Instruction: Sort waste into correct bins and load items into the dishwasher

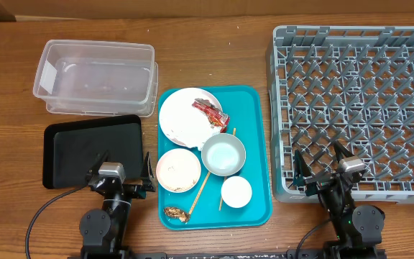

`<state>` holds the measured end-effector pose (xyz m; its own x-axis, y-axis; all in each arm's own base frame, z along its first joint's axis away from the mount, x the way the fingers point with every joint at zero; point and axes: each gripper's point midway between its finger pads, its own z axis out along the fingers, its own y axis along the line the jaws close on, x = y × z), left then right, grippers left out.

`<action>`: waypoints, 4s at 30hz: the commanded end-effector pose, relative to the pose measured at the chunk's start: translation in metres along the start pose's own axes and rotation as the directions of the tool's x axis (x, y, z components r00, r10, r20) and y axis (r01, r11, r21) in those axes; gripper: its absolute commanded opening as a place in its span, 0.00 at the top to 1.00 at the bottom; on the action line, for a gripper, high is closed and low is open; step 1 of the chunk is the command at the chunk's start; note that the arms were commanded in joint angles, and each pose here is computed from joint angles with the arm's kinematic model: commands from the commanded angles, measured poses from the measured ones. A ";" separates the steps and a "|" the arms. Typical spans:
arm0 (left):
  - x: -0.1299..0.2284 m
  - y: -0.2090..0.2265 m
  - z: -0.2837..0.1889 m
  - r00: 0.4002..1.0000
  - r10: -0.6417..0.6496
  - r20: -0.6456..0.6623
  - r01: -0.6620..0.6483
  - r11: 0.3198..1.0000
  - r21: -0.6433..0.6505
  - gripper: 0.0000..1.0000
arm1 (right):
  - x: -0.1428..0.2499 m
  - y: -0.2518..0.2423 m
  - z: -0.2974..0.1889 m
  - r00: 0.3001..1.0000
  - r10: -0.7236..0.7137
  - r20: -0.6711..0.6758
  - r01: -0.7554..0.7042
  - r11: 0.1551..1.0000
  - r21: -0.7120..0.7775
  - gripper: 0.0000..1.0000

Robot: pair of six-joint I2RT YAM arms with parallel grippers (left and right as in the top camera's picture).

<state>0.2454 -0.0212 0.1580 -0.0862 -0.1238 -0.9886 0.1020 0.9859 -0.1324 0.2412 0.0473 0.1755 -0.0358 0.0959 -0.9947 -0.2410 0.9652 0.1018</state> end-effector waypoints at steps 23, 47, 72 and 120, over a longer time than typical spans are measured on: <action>-0.007 -0.003 -0.001 0.992 -0.124 0.017 0.123 0.992 0.015 0.00 | -0.026 -0.007 -0.005 0.994 0.090 0.060 -0.093 0.994 0.050 0.00; -0.072 -0.007 0.019 0.657 -0.161 -0.737 0.057 0.985 -0.164 0.00 | -0.079 -0.010 0.009 0.756 0.256 -0.603 -0.122 0.959 0.255 0.00; 0.037 -0.071 0.149 0.519 -0.029 -0.854 0.084 0.996 0.017 0.00 | -0.071 -0.015 0.002 0.710 0.269 -0.651 -0.094 0.952 0.292 0.00; -0.075 0.069 0.198 0.713 -0.164 -0.682 -0.161 0.908 -0.386 0.96 | -0.068 -0.015 0.000 0.700 0.272 -0.660 -0.092 0.951 0.295 0.00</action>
<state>0.4477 0.0023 0.2067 -0.7797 -0.1259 -0.6134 -0.1924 0.9804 0.0433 0.2441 0.0273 0.2276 -0.7578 0.1697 -0.6301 0.0632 0.9801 0.1881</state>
